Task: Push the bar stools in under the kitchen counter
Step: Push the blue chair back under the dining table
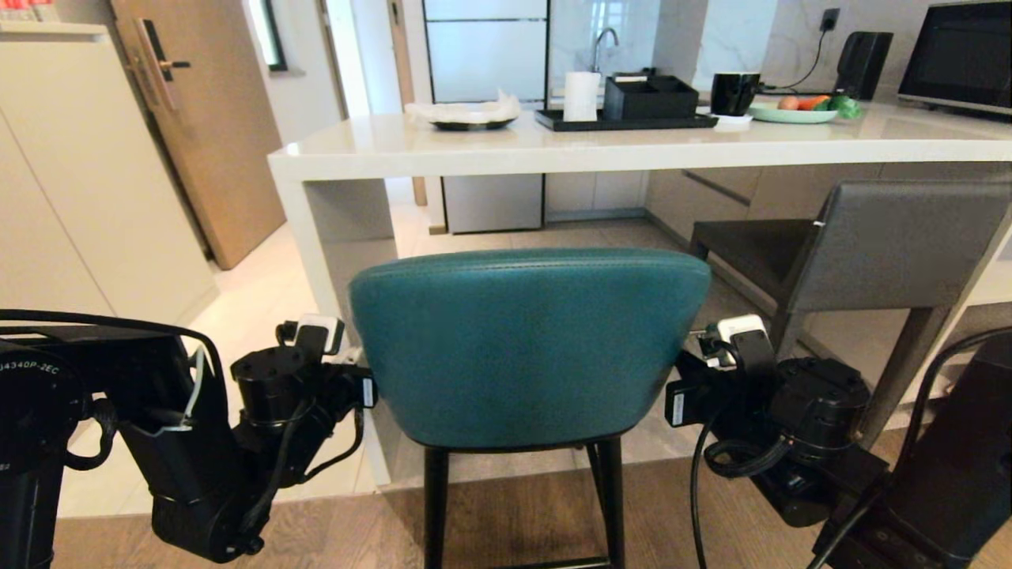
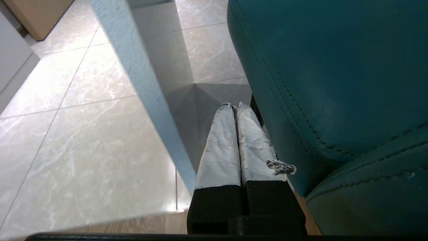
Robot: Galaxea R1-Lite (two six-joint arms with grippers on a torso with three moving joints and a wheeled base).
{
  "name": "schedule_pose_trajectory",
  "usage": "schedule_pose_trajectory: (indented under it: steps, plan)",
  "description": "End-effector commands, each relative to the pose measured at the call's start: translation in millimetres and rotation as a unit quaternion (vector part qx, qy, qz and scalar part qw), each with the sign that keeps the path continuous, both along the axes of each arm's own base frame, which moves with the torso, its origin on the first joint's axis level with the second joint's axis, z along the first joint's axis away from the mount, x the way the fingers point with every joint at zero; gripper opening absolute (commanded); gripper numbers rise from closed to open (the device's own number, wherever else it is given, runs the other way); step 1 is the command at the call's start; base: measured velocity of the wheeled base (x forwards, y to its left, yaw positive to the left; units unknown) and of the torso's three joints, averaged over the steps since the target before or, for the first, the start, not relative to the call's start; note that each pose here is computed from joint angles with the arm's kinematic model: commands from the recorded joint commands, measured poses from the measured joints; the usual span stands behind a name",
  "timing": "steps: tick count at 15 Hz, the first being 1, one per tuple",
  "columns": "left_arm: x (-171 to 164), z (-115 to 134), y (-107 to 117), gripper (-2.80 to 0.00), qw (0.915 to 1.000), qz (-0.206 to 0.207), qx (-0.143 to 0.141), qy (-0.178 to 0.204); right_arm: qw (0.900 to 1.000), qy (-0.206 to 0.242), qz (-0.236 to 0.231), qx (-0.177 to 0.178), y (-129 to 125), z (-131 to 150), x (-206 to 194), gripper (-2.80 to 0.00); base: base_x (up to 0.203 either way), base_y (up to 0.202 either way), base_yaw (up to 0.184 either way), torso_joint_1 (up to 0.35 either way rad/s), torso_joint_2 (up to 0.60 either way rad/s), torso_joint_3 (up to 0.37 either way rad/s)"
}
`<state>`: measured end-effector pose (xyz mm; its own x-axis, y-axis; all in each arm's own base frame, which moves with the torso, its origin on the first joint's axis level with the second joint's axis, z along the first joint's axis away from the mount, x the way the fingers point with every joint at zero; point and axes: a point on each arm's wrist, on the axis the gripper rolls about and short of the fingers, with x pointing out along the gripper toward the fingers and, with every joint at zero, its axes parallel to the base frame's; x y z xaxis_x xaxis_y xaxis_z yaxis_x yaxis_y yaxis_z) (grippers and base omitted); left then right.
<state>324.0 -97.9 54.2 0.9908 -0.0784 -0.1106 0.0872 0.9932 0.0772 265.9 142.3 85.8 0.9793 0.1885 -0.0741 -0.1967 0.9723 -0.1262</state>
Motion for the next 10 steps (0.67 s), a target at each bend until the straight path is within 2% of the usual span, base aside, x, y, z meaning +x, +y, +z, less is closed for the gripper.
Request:
schedule_pose_trajectory:
  steps: [1, 10]
  plan:
    - [0.3, 1.7, -0.1, -2.8, 1.0, 0.0, -0.002, -0.006, 1.0, -0.006, -0.001, 0.003, 0.0, 1.9, -0.1, -2.8, 0.183, 0.0, -0.001, 0.002, 0.0, 0.001]
    - [0.1, 4.0, -0.6, -2.8, 1.0, 0.0, -0.003, -0.009, 1.0, -0.007, -0.001, 0.004, -0.2, 2.9, -0.4, -2.8, 0.187, 0.0, 0.002, 0.004, 0.0, 0.002]
